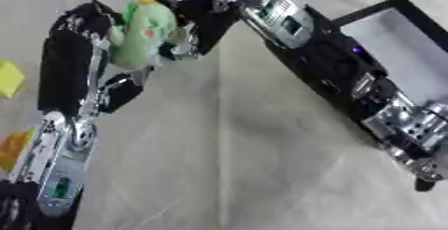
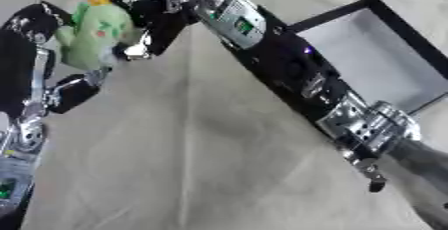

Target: Pick up the objects with one hand, pass them to the other hand, and then place them into the box on the other side of the table.

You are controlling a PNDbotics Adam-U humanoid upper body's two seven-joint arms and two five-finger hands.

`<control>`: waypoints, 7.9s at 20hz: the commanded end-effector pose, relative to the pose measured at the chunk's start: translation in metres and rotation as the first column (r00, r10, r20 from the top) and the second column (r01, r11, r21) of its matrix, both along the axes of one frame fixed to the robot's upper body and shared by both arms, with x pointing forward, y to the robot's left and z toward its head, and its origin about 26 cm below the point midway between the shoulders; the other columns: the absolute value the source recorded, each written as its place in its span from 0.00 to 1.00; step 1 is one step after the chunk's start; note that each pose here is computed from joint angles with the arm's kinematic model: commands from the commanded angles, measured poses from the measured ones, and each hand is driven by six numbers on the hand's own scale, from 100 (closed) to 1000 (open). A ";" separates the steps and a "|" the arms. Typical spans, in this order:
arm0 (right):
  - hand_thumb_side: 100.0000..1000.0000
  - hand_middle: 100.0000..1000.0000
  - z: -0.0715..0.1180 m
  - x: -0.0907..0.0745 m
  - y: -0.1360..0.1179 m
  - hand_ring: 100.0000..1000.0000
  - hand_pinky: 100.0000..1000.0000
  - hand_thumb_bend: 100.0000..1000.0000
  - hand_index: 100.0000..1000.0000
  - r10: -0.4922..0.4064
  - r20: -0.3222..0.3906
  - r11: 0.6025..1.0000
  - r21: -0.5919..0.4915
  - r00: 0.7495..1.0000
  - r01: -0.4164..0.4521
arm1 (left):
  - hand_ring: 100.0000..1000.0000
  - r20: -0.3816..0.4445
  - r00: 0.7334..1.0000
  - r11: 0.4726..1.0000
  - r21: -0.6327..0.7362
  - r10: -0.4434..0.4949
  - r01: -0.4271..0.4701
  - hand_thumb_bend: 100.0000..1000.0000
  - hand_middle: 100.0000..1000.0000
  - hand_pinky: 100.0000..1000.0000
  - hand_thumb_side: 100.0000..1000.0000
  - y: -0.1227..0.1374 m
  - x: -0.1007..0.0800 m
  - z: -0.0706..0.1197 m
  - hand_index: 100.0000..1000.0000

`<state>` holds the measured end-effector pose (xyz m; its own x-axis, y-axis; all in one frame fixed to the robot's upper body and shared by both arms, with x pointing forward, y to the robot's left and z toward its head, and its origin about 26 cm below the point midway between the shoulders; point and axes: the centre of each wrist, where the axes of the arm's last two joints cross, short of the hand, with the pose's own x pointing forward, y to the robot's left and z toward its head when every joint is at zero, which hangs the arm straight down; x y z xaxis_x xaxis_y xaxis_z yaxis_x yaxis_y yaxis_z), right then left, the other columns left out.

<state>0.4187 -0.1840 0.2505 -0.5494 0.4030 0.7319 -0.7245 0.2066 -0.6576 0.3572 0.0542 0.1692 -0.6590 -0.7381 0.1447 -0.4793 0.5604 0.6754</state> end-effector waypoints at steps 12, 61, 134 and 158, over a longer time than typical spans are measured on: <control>0.12 0.38 0.016 -0.006 0.002 0.52 0.83 0.00 0.62 0.019 -0.024 1.000 0.025 1.000 -0.019 | 0.80 0.065 0.995 0.997 -0.008 0.073 -0.073 0.92 0.70 0.83 0.09 -0.005 -0.002 0.010 0.82; 0.16 0.40 0.044 -0.083 -0.202 0.54 0.85 0.00 0.63 -0.469 0.148 0.878 0.185 0.871 0.441 | 0.77 -0.080 0.950 0.953 -0.010 0.301 -0.303 0.80 0.64 0.82 0.23 0.082 0.016 -0.007 0.79; 0.50 1.00 0.017 -0.127 -0.233 1.00 1.00 0.00 1.00 -0.509 0.101 0.784 0.464 0.855 0.412 | 0.81 -0.532 0.723 0.859 0.018 0.441 -0.512 0.71 0.75 0.82 0.46 0.265 0.040 0.057 0.82; 0.49 0.97 0.029 -0.130 -0.226 0.96 1.00 0.00 1.00 -0.487 0.086 0.773 0.506 0.869 0.383 | 0.88 -0.730 0.493 0.839 0.544 0.473 0.000 0.90 0.76 0.91 0.00 0.348 0.095 0.099 0.77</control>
<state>0.2927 -0.4108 0.2650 -0.5241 0.2726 0.8069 -0.3597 0.7879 -0.4998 0.4561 0.3871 0.2482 -0.2113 -0.9594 0.1870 0.3763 0.0967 0.9214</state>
